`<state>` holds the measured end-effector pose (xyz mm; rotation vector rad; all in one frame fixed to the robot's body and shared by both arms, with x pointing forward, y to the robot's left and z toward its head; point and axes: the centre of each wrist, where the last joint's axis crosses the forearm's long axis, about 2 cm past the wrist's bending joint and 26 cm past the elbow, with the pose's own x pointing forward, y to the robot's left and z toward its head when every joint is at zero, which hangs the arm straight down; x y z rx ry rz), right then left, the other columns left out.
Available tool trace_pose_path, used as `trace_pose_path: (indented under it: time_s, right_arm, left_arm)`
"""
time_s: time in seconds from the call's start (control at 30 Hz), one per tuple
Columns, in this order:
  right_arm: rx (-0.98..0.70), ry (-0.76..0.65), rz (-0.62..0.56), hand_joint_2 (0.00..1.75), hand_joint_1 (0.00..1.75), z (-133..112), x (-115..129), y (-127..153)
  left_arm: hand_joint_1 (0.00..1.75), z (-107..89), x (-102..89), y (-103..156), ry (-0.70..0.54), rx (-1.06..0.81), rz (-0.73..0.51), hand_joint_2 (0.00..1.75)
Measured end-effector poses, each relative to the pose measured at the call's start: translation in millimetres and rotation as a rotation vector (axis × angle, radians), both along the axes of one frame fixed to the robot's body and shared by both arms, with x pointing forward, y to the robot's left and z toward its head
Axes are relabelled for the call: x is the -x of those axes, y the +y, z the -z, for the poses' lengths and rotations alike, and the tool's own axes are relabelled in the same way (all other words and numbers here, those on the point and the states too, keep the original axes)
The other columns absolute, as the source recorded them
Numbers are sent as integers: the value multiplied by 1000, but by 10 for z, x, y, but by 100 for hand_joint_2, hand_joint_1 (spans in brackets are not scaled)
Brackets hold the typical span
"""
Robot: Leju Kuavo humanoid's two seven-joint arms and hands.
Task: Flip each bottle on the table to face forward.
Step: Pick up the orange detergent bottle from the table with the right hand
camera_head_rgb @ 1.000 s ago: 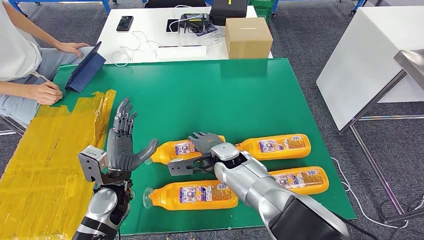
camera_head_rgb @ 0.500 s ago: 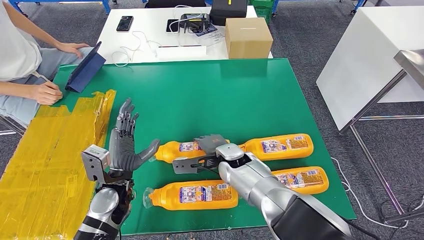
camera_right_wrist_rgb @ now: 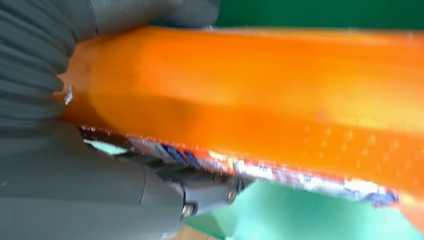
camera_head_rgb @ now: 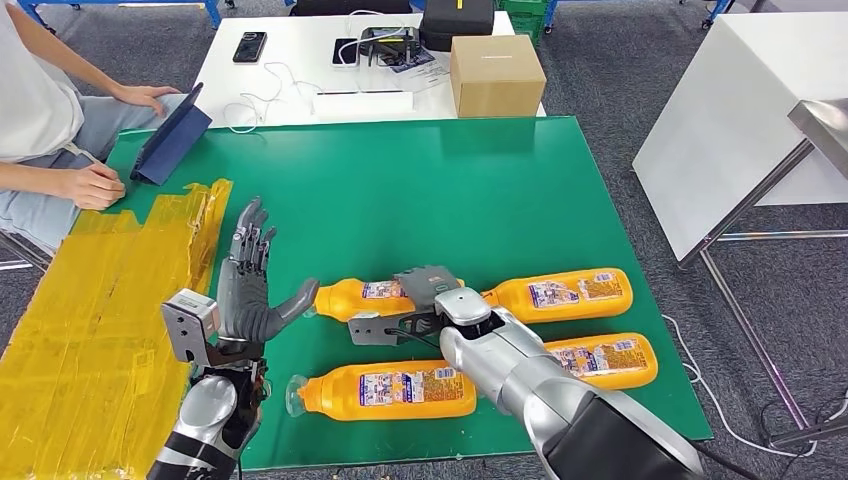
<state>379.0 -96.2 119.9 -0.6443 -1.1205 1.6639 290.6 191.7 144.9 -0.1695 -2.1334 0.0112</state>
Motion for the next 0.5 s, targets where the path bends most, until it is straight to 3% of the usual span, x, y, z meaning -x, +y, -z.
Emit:
trace_pose_path:
  time_s: [0.27,0.5]
  right_arm:
    - [-342,-332,53,175,175,-40,4,-67]
    - [-425,-363,97,175,175,-16,25,-137]
  left_arm:
    - [0,26,107,33,6,9,-15,175]
    - [0,25,168,42,5,15,-20,175]
